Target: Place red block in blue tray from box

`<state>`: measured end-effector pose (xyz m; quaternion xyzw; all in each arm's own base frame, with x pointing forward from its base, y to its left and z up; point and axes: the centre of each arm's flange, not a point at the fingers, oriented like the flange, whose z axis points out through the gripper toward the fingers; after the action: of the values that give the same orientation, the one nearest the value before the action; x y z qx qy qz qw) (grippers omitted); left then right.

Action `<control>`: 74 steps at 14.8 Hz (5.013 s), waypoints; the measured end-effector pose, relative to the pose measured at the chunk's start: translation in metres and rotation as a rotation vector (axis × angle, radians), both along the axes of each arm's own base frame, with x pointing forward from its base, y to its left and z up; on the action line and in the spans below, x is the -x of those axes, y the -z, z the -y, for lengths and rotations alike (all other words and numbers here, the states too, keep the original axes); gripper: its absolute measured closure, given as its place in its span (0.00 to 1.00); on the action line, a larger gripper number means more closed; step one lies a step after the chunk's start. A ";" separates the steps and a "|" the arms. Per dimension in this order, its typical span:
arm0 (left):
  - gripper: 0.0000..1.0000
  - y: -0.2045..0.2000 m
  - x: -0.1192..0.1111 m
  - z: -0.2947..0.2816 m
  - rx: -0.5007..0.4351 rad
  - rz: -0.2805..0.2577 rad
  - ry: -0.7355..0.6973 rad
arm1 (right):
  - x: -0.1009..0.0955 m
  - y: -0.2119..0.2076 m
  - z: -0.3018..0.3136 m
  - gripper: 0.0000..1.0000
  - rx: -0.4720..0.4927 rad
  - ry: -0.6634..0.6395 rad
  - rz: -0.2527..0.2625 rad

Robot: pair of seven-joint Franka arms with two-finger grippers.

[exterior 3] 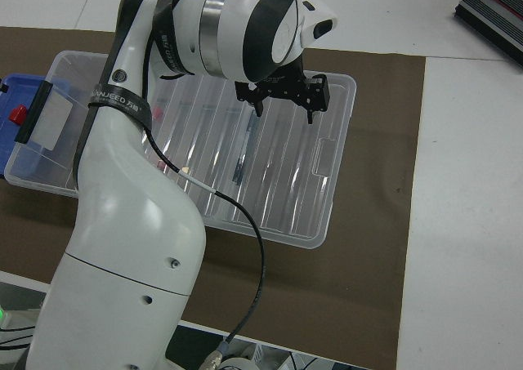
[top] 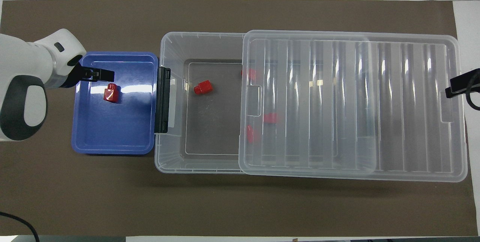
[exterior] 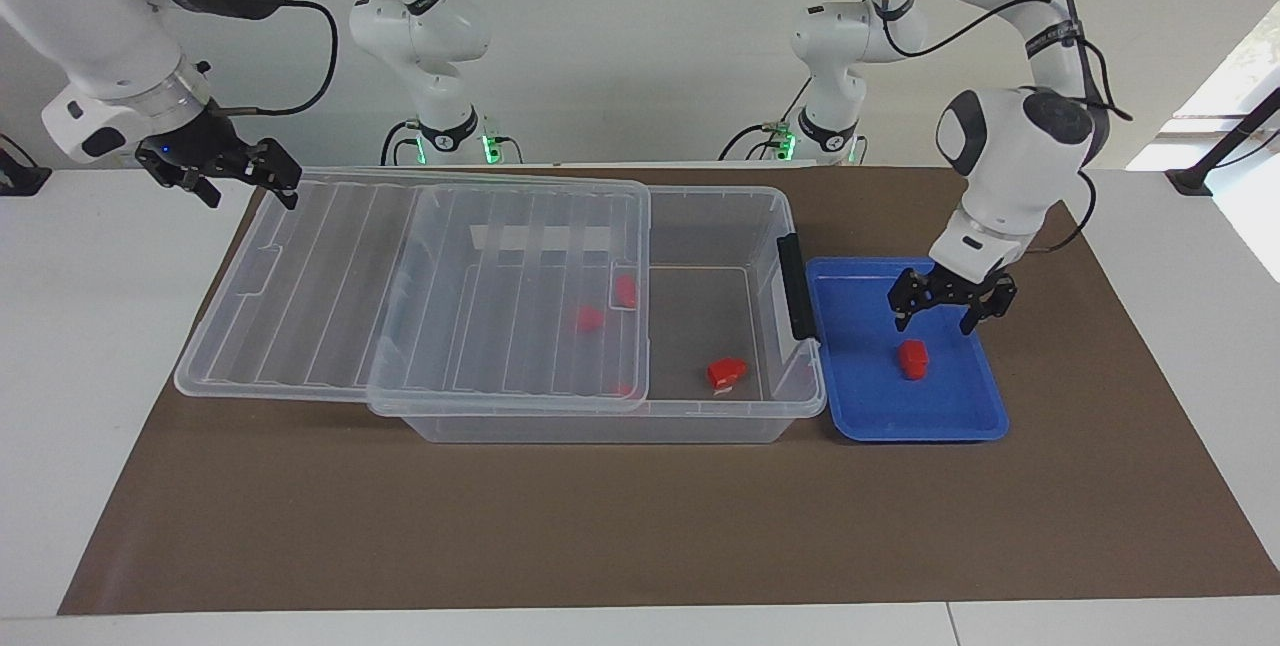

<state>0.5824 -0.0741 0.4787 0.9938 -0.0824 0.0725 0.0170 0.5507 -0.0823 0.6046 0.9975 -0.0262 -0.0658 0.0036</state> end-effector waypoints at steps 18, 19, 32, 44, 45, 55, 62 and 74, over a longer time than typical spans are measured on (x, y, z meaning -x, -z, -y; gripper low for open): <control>0.00 -0.200 0.054 -0.001 -0.019 -0.128 0.024 | 0.001 -0.001 0.000 0.00 0.000 0.000 0.002; 0.00 -0.205 0.058 -0.001 -0.019 -0.122 0.024 | 0.001 -0.001 0.000 0.00 0.000 0.000 0.002; 0.00 -0.203 0.077 -0.006 -0.026 -0.155 0.017 | 0.028 0.036 0.122 0.74 0.039 -0.133 0.118; 0.00 -0.203 0.079 -0.008 -0.022 -0.162 0.013 | 0.035 0.129 0.121 0.99 0.026 -0.075 0.080; 0.00 -0.204 0.080 -0.008 -0.021 -0.160 0.014 | 0.033 0.131 0.115 0.99 0.025 -0.073 0.077; 0.00 -0.221 0.093 -0.009 -0.020 -0.128 0.013 | 0.017 0.140 0.047 0.99 0.012 -0.052 0.077; 0.00 -0.223 0.093 -0.016 -0.018 -0.122 -0.002 | 0.009 0.148 0.003 0.99 -0.023 -0.027 0.093; 0.00 -0.206 0.072 -0.017 -0.014 -0.118 -0.006 | 0.007 0.149 -0.057 0.99 -0.036 0.006 0.098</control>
<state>0.5099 -0.0576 0.6847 0.9967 -0.0788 0.0132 0.0144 0.5438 -0.0258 0.4554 0.9993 -0.0283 -0.0172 -0.0159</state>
